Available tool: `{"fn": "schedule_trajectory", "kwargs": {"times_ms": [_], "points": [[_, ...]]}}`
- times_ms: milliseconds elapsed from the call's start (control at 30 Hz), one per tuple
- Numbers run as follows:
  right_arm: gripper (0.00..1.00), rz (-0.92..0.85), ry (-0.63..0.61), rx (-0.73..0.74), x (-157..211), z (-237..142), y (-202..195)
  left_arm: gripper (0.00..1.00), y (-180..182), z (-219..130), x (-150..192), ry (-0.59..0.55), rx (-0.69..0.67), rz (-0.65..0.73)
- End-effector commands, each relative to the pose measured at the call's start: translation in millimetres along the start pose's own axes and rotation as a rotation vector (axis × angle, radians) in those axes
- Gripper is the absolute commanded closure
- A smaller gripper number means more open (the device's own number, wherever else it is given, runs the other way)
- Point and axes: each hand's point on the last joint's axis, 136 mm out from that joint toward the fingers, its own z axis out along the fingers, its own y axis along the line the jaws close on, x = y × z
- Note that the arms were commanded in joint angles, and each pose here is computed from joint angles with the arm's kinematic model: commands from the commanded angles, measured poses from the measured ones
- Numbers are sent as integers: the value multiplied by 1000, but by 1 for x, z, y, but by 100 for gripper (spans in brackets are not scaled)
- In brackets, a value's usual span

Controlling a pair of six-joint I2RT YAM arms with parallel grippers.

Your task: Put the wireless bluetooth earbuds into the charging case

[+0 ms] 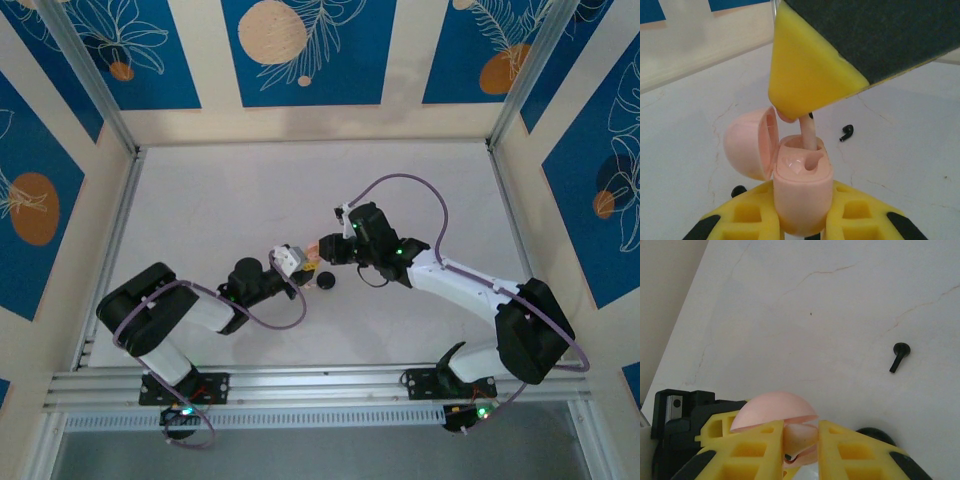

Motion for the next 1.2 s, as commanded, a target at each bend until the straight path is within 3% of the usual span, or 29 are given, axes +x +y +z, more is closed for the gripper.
{"fn": "schedule_trajectory", "kwargs": {"times_ms": [0,267,600,667,800,1033,1167], "points": [[79,-31,32,-32,10,-3,8,89,-3,0,-28,-95,6,6],[76,-40,63,-53,16,1,12,89,-5,-1,-30,-102,14,11],[49,-54,0,-71,-1,-21,20,89,-6,-2,-27,-88,19,16],[48,-54,-13,-77,-4,-27,21,89,-6,-2,-27,-89,20,18],[48,-52,-35,-88,-11,-39,20,89,-7,-3,-28,-93,24,21],[66,-8,-19,-163,-18,-49,20,89,-14,-6,-29,-110,61,34],[72,9,12,-176,-15,-43,18,89,-16,-7,-30,-116,71,35]]}}
